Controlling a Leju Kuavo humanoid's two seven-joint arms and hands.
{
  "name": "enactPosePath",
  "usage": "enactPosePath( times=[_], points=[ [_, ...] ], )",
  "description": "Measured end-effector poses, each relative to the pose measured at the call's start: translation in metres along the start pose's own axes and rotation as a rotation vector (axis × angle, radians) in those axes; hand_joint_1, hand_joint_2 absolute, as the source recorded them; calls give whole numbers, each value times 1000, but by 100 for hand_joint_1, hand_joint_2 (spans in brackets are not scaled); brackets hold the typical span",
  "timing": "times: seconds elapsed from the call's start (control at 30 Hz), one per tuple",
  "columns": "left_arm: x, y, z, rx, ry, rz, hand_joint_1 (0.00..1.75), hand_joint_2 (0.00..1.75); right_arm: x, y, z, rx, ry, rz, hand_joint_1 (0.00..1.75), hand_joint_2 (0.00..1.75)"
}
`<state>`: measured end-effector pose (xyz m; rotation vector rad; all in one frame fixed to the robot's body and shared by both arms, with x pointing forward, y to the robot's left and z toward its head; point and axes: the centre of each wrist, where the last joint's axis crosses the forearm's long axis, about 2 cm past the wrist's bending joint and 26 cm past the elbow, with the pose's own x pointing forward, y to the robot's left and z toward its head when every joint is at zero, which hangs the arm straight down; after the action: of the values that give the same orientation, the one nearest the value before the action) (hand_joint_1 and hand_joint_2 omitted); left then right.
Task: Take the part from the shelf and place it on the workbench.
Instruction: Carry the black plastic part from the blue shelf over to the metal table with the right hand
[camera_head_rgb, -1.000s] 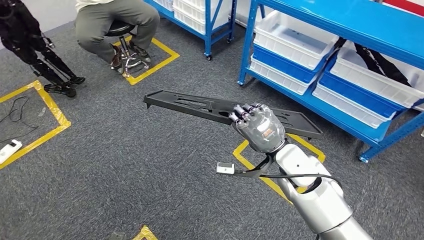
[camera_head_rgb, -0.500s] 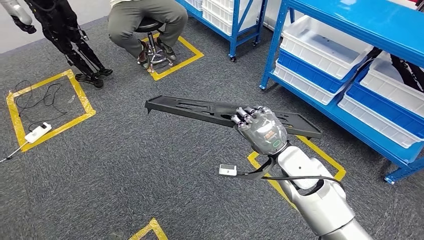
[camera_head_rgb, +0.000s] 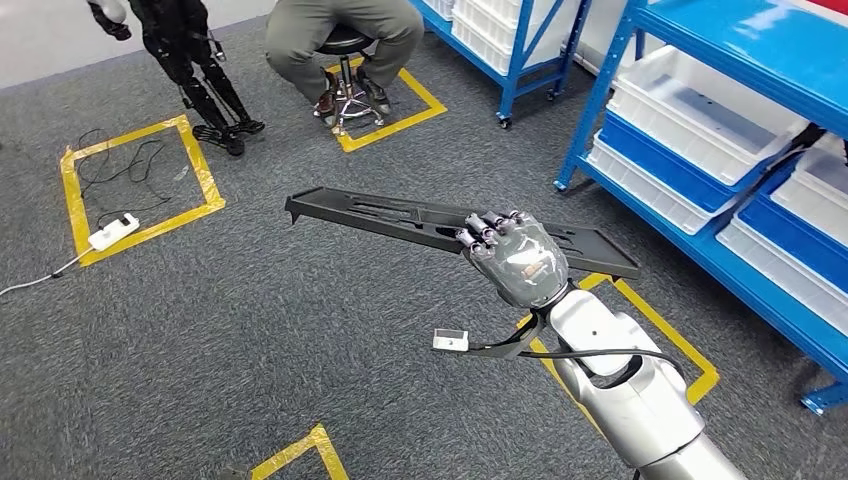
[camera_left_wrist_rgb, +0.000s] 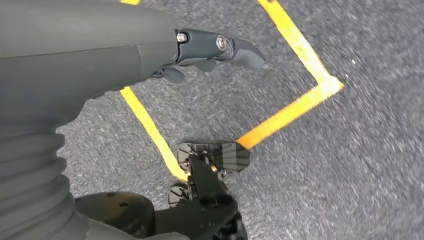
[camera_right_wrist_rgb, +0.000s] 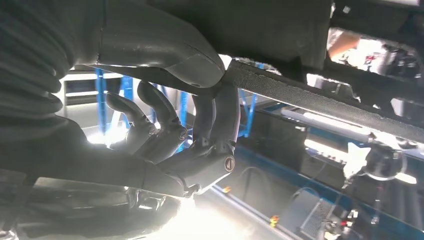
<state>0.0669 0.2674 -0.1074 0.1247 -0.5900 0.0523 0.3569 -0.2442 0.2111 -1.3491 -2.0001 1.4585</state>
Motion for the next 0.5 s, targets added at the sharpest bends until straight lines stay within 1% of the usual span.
enactPosePath(
  times=[0.23, 0.5],
  points=[
    [1, -1, 0, 1, -2, 7, 0, 175, 0, 3, 7, 16, 2, -1, 169, 175],
    [-2, -1, 1, 0, 5, 5, 0, 175, -2, 3, 7, 15, 5, 1, 169, 175]
  ],
)
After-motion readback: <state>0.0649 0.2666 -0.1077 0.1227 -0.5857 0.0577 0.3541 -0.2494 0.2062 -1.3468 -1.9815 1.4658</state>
